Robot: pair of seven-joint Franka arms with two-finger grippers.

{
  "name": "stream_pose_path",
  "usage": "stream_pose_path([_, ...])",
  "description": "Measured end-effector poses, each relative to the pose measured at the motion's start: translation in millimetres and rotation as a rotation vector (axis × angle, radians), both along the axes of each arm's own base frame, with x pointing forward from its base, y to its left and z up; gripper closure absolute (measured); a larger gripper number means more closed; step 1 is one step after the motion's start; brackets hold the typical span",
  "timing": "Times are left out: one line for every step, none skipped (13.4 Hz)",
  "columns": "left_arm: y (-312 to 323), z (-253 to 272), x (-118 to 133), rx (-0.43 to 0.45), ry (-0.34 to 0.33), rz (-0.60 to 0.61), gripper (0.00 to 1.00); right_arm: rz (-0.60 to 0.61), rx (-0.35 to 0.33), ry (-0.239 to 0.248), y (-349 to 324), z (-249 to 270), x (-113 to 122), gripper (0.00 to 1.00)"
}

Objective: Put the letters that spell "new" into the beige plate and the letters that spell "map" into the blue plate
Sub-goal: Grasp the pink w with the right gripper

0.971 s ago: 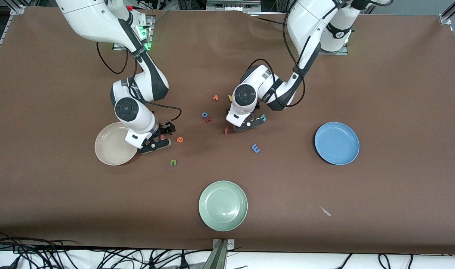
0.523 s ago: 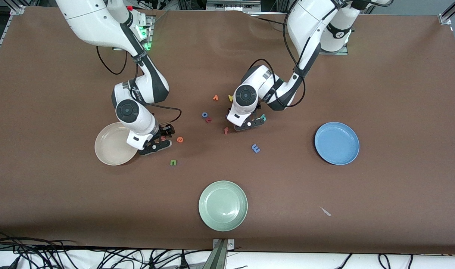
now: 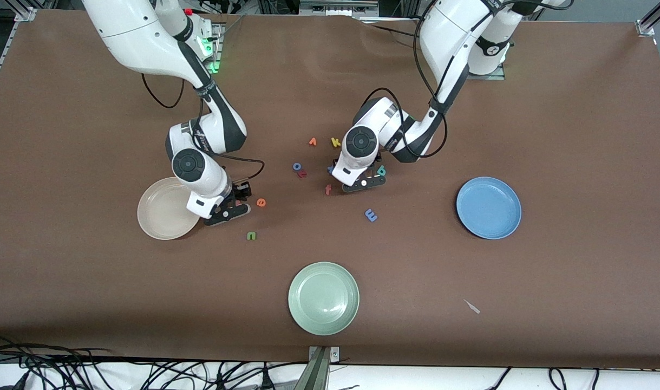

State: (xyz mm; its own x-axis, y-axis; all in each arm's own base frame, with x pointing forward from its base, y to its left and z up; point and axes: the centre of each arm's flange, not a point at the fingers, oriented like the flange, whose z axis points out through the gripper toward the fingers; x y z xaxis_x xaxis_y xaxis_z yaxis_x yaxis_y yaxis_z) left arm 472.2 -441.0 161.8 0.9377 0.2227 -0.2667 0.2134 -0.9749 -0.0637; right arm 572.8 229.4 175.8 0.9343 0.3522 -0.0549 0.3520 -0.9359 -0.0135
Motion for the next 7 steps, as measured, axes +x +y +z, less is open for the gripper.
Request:
stream_pose_path([1.0,0.1,1.1,-0.002,-0.001,-0.003,0.04,0.0,0.0,0.0,-0.1,0.1,0.0,0.47])
stream_pose_path([1.6,0.1,1.8,-0.004,-0.001,-0.005,0.04,0.0,0.0,-0.001,-0.3,0.5,0.3,0.55])
stream_pose_path([1.9,0.1,2.1,-0.004,-0.001,-0.006,0.04,0.0,0.0,-0.002,-0.8,1.1,0.6,0.62])
stream_pose_path([2.0,0.1,2.1,-0.004,-0.001,-0.007,0.04,0.0,0.0,-0.002,-0.8,1.1,0.6,0.62])
stream_pose_path([1.9,0.1,2.1,-0.005,-0.001,-0.007,0.04,-0.001,0.0,-0.003,-1.1,1.9,1.1,0.69])
stream_pose_path([1.8,0.1,1.9,-0.005,-0.001,-0.007,0.04,0.0,0.001,-0.004,-0.5,3.1,1.1,0.73])
stream_pose_path([1.8,0.2,2.0,-0.005,-0.001,-0.007,0.04,0.0,0.001,-0.004,-0.2,2.7,1.0,0.73])
